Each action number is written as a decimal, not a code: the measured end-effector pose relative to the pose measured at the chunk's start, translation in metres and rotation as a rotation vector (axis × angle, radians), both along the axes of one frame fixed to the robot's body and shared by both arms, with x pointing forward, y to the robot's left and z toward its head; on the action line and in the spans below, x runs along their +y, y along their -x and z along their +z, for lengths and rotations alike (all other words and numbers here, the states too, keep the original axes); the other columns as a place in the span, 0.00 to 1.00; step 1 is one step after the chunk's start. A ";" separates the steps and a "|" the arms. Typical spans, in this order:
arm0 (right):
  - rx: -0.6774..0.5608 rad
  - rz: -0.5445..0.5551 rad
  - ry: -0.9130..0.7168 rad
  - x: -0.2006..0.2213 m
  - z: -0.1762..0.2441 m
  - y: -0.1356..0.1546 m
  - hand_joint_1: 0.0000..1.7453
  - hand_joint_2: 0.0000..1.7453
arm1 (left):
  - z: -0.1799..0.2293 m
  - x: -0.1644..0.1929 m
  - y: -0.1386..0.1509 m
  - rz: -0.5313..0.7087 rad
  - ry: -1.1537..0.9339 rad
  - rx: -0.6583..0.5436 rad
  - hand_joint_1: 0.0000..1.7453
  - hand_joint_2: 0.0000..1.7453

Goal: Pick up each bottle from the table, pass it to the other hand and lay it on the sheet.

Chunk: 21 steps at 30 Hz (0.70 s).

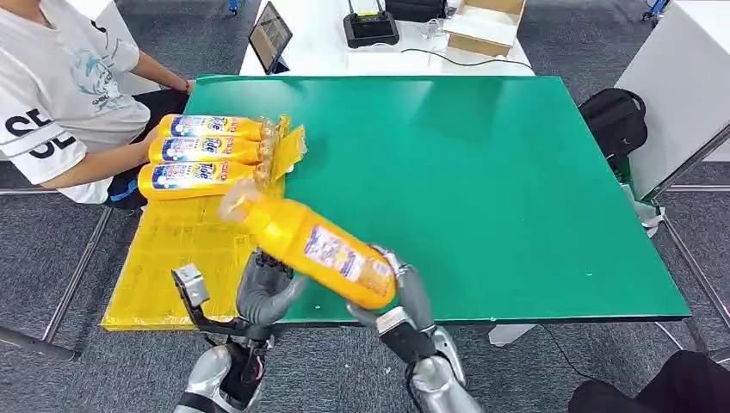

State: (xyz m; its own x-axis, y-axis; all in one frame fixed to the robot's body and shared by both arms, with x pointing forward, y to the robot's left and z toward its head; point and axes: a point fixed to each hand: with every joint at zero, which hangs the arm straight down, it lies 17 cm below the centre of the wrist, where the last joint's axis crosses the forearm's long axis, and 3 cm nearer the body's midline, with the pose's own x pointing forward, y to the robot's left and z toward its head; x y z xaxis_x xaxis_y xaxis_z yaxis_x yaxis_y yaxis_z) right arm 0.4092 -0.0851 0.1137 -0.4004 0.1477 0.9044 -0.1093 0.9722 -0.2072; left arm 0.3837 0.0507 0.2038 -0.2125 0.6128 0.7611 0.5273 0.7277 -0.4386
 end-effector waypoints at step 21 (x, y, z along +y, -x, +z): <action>0.064 0.202 0.235 0.080 -0.035 0.004 1.00 1.00 | -0.013 -0.014 0.006 -0.062 -0.049 0.030 0.00 1.00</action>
